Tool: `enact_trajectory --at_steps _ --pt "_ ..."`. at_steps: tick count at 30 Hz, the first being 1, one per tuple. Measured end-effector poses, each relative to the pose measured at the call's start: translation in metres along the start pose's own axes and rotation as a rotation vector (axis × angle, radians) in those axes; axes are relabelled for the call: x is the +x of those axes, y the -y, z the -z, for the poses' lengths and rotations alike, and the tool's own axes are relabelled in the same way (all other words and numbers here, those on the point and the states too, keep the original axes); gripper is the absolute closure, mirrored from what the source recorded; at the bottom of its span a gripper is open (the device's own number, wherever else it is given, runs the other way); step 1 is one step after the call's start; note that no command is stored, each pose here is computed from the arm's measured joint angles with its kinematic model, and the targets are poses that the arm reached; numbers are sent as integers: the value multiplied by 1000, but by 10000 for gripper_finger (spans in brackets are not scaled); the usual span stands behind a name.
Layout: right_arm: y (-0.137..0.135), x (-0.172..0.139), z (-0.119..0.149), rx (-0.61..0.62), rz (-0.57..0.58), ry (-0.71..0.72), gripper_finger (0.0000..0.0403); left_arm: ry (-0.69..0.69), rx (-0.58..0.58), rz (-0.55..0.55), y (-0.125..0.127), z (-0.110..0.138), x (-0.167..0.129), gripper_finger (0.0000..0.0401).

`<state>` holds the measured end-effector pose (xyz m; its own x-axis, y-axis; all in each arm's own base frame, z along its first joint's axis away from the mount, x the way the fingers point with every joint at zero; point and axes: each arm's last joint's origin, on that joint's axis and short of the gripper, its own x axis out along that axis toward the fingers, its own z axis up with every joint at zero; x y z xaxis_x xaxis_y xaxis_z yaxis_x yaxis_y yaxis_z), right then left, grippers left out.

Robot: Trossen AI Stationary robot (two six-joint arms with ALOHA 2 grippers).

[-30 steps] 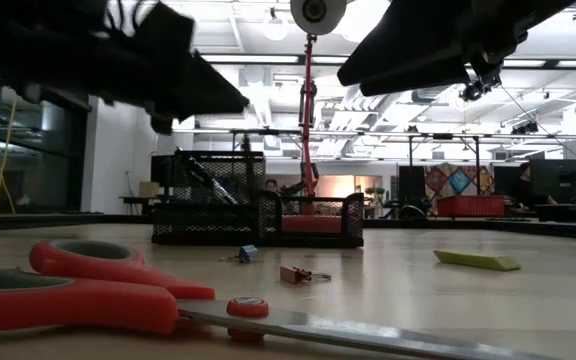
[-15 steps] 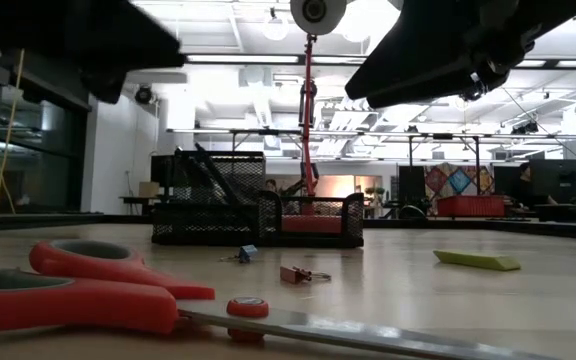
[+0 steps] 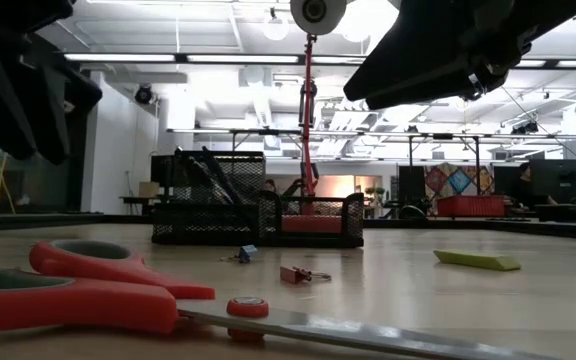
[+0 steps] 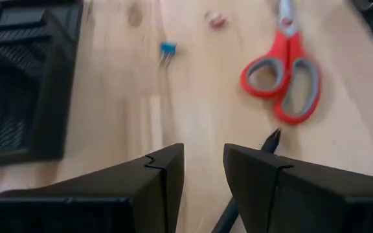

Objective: Pick and place office supplies into organizer
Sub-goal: Put the black pen into the desk organizer

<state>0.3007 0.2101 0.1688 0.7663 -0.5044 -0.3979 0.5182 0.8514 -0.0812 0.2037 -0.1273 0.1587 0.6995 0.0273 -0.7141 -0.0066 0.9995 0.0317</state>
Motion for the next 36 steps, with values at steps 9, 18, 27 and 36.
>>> enact_trajectory --at_steps 9,18,27,36 --pt "0 0 0 4 2 1 202 -216 68 -10 -1 -6 -12 302" --pt "1 3 -1 10 11 1 201 -305 128 -13 -2 2 -9 302" --pt "3 6 -2 16 18 -2 203 -390 215 6 1 12 3 302" --pt "3 7 -3 18 20 -3 202 -437 228 20 5 18 14 302"
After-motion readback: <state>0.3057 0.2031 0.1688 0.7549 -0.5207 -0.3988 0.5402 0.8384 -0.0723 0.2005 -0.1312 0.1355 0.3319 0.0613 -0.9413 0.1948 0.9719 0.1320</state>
